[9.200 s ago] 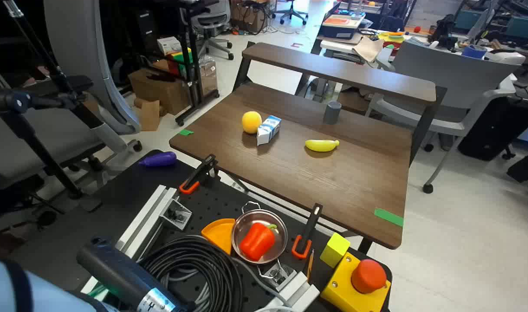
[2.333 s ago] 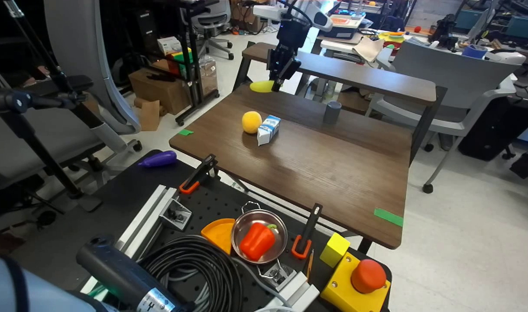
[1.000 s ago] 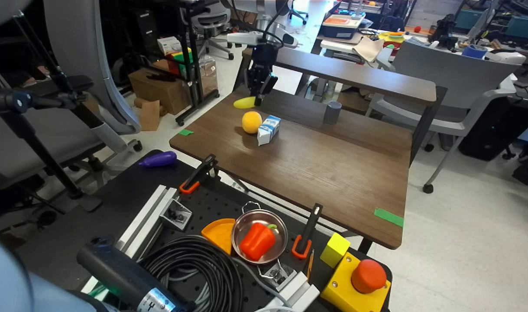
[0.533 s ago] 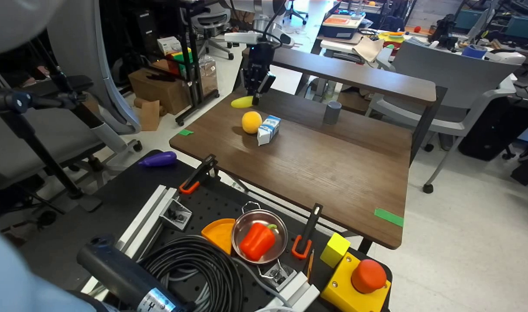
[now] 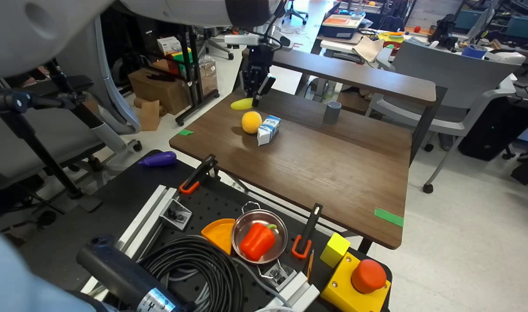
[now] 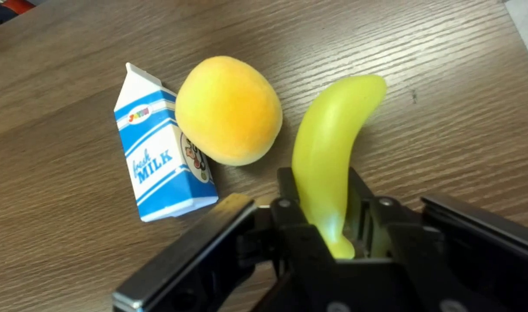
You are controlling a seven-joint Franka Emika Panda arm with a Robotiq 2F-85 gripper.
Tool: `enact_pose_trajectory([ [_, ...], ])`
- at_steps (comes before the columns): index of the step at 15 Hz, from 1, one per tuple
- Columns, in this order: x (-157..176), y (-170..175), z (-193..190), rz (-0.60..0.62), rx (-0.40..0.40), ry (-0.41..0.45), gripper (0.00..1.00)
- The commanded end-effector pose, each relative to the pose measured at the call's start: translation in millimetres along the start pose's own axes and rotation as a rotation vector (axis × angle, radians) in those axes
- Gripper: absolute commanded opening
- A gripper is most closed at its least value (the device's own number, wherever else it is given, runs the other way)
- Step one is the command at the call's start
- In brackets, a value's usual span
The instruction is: Move the yellow banana to the left
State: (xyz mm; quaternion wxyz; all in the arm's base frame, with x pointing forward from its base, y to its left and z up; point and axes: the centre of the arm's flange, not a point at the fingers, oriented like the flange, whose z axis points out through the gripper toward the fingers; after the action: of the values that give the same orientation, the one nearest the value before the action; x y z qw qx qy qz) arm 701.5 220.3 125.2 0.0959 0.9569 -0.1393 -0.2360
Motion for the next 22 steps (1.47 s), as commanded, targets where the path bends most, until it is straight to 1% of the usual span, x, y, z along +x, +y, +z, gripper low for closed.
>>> enact_pose_trajectory([
  [1,30.9,-24.0,-18.3,-0.024,-0.022,0.002,0.62],
  [5,30.6,-23.5,-17.1,-0.029,-0.02,0.004,0.89],
  [6,30.5,-23.4,-16.7,-0.03,-0.019,0.006,0.97],
  [7,30.6,-23.3,-16.6,-0.032,-0.019,0.006,1.0],
  [13,28.0,-21.2,-20.1,-0.042,-0.014,0.013,1.0],
  [22,7.7,-6.4,-30.3,-0.075,-0.007,0.005,1.0],
])
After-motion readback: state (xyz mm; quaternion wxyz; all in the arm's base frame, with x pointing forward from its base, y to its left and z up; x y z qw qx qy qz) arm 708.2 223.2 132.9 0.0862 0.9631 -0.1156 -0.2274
